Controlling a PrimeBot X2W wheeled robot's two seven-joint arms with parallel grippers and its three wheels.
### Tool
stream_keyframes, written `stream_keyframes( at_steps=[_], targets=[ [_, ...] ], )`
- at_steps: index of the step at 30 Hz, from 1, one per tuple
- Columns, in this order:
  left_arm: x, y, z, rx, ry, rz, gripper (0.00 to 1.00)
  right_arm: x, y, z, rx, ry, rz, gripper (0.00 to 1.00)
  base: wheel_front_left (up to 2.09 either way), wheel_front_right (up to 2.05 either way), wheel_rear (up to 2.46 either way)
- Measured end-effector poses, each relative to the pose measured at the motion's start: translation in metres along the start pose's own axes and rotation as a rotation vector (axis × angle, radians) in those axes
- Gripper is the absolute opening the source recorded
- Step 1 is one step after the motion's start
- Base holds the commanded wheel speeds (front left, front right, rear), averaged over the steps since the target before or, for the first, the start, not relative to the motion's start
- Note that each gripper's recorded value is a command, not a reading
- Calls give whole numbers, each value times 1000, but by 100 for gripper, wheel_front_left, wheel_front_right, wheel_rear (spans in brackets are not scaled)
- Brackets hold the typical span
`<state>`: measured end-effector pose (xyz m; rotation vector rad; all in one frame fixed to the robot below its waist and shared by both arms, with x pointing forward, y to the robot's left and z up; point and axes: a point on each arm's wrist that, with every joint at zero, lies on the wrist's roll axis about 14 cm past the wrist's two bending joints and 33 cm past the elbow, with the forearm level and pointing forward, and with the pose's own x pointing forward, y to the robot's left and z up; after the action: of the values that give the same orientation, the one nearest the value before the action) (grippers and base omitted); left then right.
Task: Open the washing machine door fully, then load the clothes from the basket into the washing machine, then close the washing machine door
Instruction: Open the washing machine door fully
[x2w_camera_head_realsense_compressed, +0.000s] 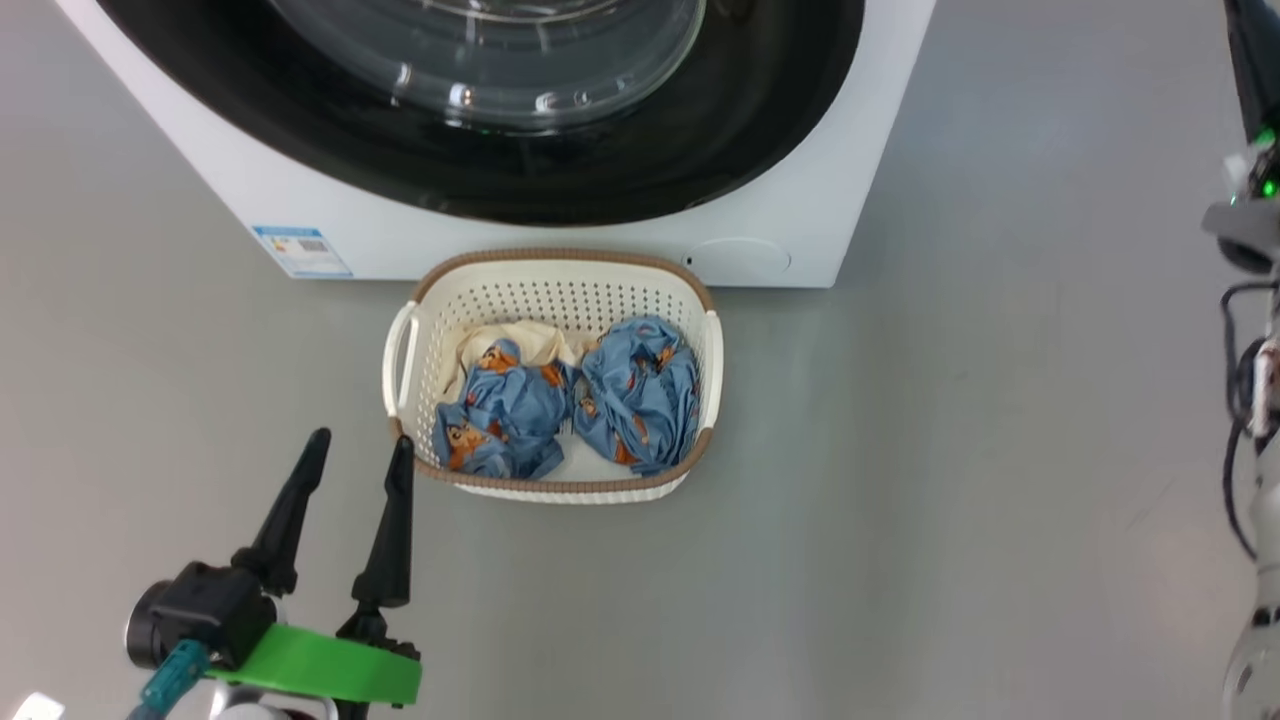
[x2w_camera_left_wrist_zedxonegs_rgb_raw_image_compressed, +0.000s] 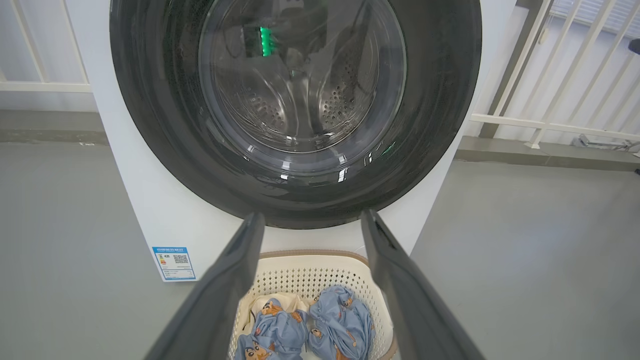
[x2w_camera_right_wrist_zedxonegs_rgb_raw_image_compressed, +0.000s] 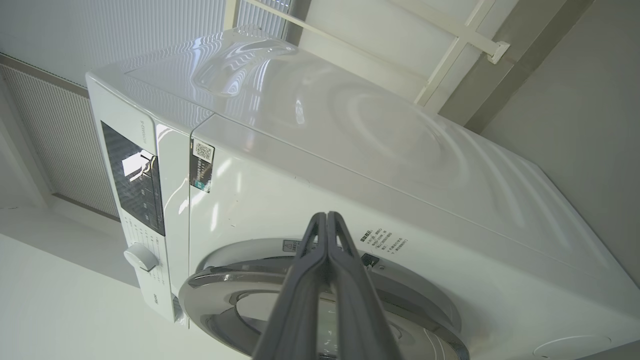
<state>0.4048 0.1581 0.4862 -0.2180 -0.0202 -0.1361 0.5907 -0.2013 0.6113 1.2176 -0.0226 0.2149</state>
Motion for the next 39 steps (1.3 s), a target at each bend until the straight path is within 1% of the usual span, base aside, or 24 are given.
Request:
stream_keyframes(
  at_steps=[5, 15, 22, 30, 31, 34, 39],
  targets=[
    [9, 1, -4, -4, 6, 2, 100, 29, 4, -16, -11, 135, 9, 0, 0, 0, 0],
    [32, 5, -13, -13, 9, 6, 100, 72, 2, -63, -76, 315, 19, 0, 0, 0, 0],
    [42, 6, -20, -19, 19, 4, 100, 95, -2, -95, -103, 400, 24, 0, 0, 0, 0],
    [50, 11, -29, -27, 33, 19, 100, 119, -11, -127, -115, 455, 14, 0, 0, 0, 0],
    [50, 11, -29, -27, 33, 19, 100, 119, -11, -127, -115, 455, 14, 0, 0, 0, 0],
    [51, 15, -32, -36, 40, 31, 100, 125, -12, -143, -91, 481, 20, 0, 0, 0, 0],
    [51, 15, -36, -40, 50, 34, 100, 132, -10, -146, -92, 478, 23, 0, 0, 0, 0]
  ],
)
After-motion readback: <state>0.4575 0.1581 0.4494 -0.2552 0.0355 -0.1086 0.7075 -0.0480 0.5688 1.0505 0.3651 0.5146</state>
